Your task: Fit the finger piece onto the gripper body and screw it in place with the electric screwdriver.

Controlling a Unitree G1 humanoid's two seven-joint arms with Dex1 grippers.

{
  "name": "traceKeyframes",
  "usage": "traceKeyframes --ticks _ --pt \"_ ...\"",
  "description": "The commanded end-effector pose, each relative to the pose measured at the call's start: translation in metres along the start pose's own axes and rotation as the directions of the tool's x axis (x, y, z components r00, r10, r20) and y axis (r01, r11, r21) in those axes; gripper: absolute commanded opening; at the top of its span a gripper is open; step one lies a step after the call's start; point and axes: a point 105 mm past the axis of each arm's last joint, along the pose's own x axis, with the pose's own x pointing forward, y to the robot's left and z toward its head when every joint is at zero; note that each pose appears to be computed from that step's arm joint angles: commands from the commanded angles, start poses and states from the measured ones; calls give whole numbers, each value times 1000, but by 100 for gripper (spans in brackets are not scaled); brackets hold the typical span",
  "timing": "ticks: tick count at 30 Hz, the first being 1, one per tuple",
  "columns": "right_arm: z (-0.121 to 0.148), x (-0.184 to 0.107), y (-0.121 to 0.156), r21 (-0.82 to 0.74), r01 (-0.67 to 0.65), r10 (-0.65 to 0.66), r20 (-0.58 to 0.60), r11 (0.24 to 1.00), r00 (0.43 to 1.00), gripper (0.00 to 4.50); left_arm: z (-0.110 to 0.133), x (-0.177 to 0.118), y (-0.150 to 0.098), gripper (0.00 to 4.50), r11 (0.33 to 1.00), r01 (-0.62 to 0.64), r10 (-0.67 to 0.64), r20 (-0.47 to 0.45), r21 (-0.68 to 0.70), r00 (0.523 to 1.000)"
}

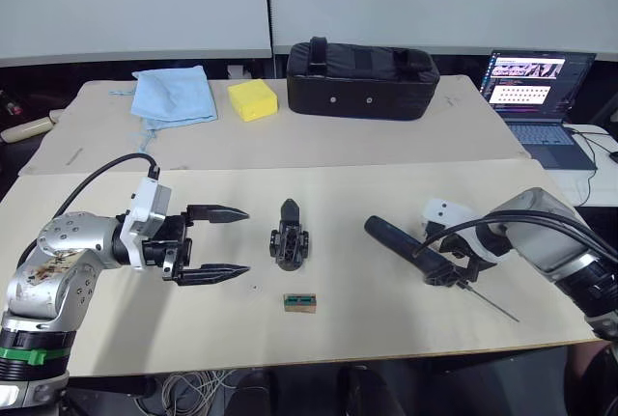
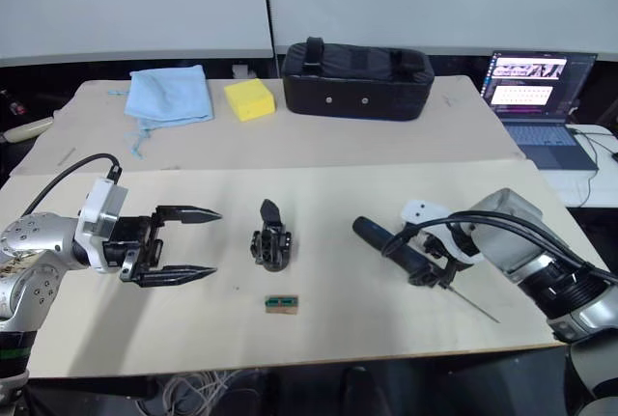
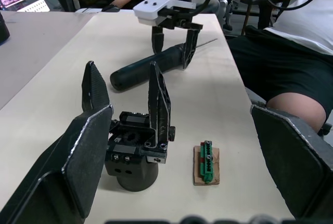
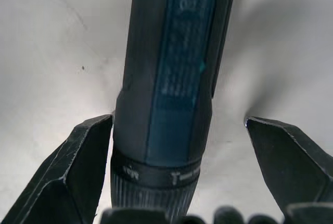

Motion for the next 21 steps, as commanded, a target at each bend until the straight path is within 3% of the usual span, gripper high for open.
traceKeyframes --ticks 1,4,7,12,17,21 --pt "-3 1 -1 -2 20 -20 -52 1000 998 447 7 3 -5 450 999 20 -21 10 33 1000" --pt "-8 2 1 -26 3 -6 -89 1000 996 447 7 4 -7 450 999 21 -21 10 30 1000" --pt "-12 2 1 -35 1 -5 -109 999 994 367 7 3 -7 450 999 20 -20 8 30 1000" --pt "-13 -2 -1 -71 3 -11 -112 997 994 197 7 2 -7 450 999 19 -19 4 32 1000" --pt "5 -30 -1 23 -26 24 83 999 996 193 8 0 -5 450 999 10 -10 1 34 1000" --pt "24 -69 -2 173 -111 44 353 979 935 193 7 -6 -2 450 999 -17 17 -5 29 1000"
